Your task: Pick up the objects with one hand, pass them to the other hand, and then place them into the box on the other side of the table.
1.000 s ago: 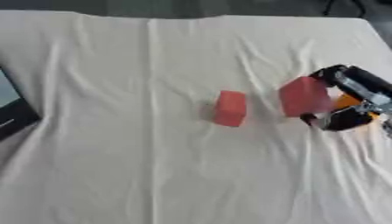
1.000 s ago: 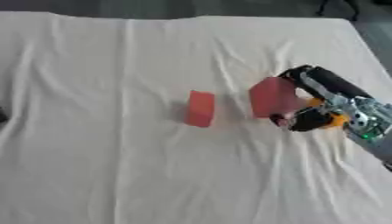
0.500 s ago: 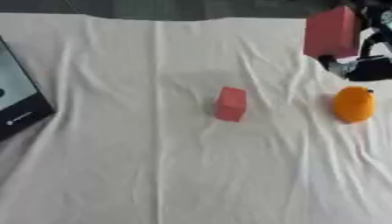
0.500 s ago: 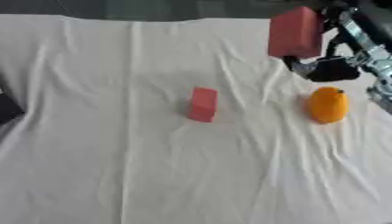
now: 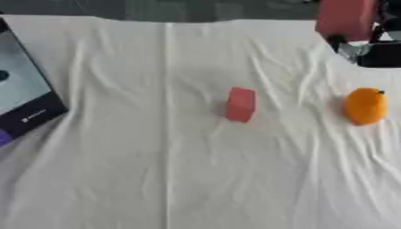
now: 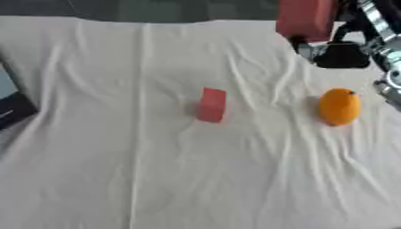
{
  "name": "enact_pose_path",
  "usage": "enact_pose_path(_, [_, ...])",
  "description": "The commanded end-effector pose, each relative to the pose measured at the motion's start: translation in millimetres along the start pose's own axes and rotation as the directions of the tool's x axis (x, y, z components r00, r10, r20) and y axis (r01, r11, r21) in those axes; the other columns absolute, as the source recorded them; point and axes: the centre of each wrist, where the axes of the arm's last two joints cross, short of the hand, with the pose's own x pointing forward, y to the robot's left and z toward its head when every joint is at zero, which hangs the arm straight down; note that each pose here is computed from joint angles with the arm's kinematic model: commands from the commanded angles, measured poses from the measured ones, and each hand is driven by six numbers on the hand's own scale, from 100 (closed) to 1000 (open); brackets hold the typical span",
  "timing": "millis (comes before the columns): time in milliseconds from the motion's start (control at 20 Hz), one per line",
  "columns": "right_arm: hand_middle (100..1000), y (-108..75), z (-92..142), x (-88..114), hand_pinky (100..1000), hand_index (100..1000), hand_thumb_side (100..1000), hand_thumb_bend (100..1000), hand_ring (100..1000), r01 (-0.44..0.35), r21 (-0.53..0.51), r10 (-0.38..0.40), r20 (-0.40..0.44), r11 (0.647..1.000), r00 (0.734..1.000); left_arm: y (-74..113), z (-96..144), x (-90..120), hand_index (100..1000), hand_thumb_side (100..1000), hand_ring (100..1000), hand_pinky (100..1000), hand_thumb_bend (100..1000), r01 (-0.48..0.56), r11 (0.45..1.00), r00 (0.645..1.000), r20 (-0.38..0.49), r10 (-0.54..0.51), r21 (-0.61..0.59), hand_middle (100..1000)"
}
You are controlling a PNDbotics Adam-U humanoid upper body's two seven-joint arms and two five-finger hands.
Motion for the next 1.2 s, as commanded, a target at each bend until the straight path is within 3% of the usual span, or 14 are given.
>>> enact_pose_path(50, [376,5.9,-2,5,331,430,100,344,638,0.064,-0.037,-0.064,0.012,0.997,0.998,9.8,-5,14,729,754,696,1000,100,0.026,0.999,0.996,0.091,-0.024,-0.025,697])
enact_pose_path(500, [373,36.3,4,4,333,425,100,347,629,0.208,-0.06,-0.211,-0.051,0.976,0.976,23.9,-13,29,733,701,694,1000,100,0.058,0.996,0.97,0.238,-0.04,-0.069,693])
enact_pose_path(800, [371,49.3,6,5,330,423,100,375,623,0.252,-0.053,-0.256,-0.079,0.966,0.963,28.7,-23,42,735,679,699,1000,100,0.072,0.993,0.952,0.303,-0.041,-0.091,697])
enact_pose_path(1200, [373,65.1,9,8,324,424,100,349,623,0.302,-0.039,-0.304,-0.097,0.953,0.948,31.9,-44,71,740,640,707,1000,100,0.119,0.984,0.911,0.408,-0.056,-0.13,705])
